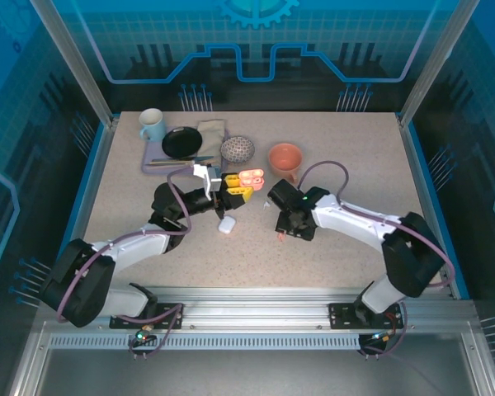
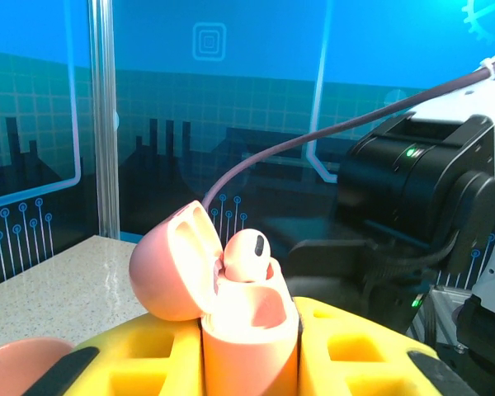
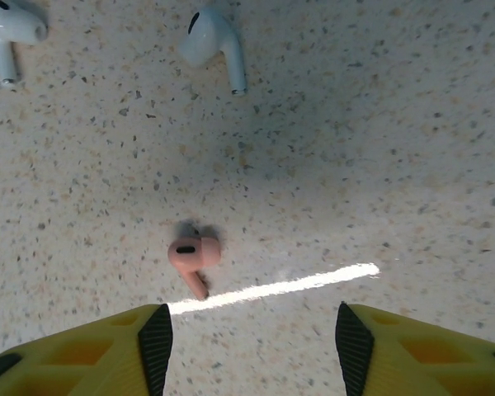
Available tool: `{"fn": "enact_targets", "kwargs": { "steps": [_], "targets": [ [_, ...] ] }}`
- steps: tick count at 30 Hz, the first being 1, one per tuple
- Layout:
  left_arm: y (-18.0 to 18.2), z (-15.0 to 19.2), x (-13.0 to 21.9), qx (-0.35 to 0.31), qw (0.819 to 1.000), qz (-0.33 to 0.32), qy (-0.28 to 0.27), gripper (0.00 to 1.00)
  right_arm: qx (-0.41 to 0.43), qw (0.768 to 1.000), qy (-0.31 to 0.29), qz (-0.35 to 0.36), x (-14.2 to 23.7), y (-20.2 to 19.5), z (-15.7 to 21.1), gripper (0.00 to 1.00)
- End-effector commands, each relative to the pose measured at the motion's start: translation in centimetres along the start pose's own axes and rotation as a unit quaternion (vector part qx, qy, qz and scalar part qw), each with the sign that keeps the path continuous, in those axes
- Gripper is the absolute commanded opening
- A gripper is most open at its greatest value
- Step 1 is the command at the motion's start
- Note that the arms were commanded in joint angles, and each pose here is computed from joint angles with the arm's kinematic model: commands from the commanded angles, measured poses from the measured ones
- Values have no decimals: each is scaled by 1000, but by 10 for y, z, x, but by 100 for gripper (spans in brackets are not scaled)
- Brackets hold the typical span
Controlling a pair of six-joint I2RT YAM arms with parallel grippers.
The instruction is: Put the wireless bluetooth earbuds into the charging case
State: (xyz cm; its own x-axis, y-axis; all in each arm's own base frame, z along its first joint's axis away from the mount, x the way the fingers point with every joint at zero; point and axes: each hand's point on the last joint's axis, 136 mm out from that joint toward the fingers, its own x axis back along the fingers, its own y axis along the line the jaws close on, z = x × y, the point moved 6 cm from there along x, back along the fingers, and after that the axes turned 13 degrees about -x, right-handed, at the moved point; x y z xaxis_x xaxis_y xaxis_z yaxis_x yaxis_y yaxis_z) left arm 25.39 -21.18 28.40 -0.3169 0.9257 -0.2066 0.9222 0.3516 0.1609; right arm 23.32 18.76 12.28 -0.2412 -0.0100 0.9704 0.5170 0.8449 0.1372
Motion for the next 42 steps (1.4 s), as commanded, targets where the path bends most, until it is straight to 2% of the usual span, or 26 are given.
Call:
{"fn": "enact_targets", "kwargs": {
  "steps": [1,6,16,42],
  "targets": [
    [-1,-10,4,-31,999,-5,-14,0,-49,999,-7,3,-4,16,1,57],
    [0,-11,6,-36,999,-11,-20,0,-50,999,3,21,-19,27,6,57],
    [2,-15,11,-40,998,-20,-37,0,-52,998,24,32,-44,29,14,49],
    [6,-7,10,-20,998,-20,-52,0,-54,997,34,47,-58,20,20,46]
  ]
}}
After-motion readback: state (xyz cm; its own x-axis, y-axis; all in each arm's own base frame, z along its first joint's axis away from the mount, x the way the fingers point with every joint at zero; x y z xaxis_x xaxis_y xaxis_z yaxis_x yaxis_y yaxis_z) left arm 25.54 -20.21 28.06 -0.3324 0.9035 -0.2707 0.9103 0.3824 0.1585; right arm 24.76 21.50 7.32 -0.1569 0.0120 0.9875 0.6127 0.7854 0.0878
